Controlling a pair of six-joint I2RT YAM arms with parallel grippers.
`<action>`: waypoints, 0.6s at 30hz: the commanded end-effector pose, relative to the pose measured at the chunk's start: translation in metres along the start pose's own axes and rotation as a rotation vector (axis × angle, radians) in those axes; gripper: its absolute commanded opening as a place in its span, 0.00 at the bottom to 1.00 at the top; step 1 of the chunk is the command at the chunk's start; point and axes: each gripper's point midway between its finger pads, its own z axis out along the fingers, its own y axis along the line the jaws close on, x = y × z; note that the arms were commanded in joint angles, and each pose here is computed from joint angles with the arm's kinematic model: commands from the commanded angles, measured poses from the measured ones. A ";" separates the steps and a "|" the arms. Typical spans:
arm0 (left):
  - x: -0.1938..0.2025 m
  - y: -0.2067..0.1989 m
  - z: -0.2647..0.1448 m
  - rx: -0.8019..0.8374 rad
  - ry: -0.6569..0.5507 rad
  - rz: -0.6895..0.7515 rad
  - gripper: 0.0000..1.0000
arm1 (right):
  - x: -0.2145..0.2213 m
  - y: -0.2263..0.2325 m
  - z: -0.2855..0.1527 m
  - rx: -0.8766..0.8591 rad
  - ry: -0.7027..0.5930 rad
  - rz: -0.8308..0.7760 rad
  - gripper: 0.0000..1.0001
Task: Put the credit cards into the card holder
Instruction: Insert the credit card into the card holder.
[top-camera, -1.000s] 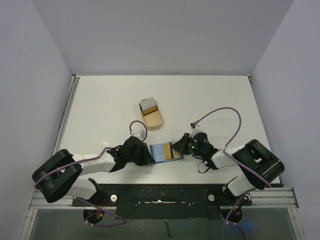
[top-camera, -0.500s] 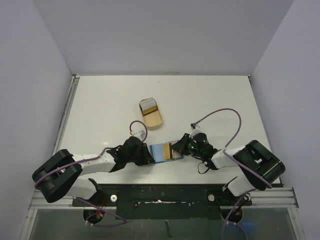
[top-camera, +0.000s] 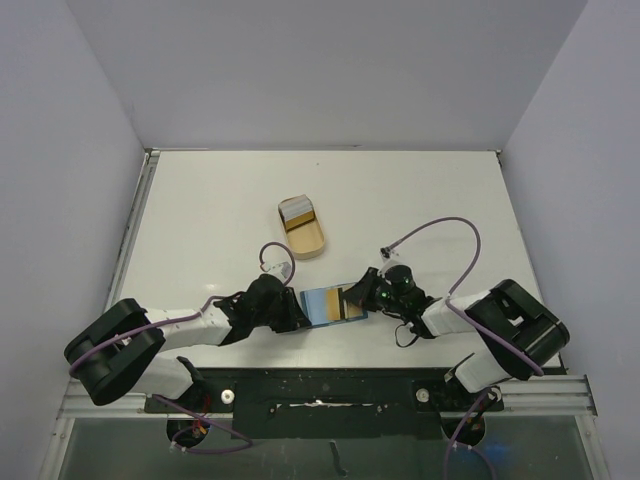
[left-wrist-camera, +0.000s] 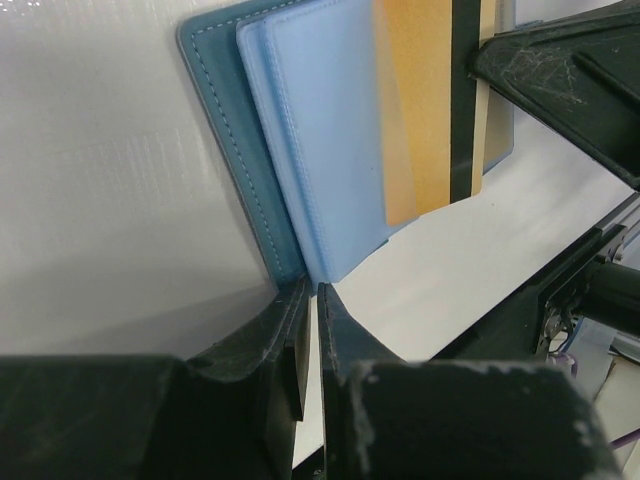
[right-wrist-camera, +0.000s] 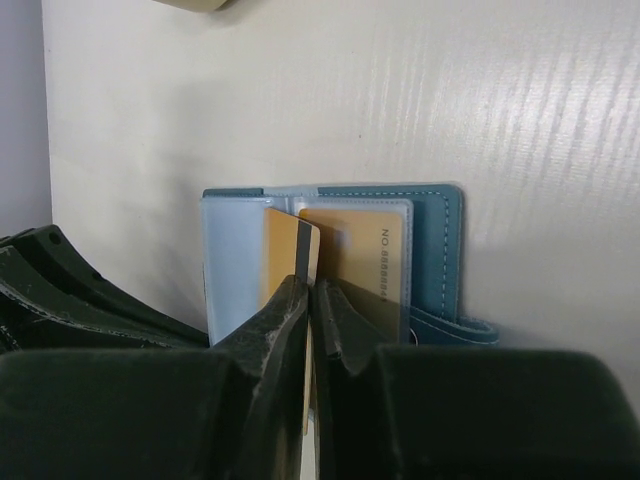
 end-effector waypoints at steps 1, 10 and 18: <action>-0.008 -0.008 0.000 0.024 -0.039 0.021 0.09 | 0.009 0.005 0.005 -0.010 0.052 -0.048 0.05; -0.008 -0.005 0.000 0.016 -0.044 0.027 0.08 | 0.020 0.014 0.013 0.002 0.113 -0.111 0.14; -0.009 -0.006 -0.002 0.014 -0.048 0.030 0.09 | 0.009 0.018 0.010 0.083 0.113 -0.201 0.36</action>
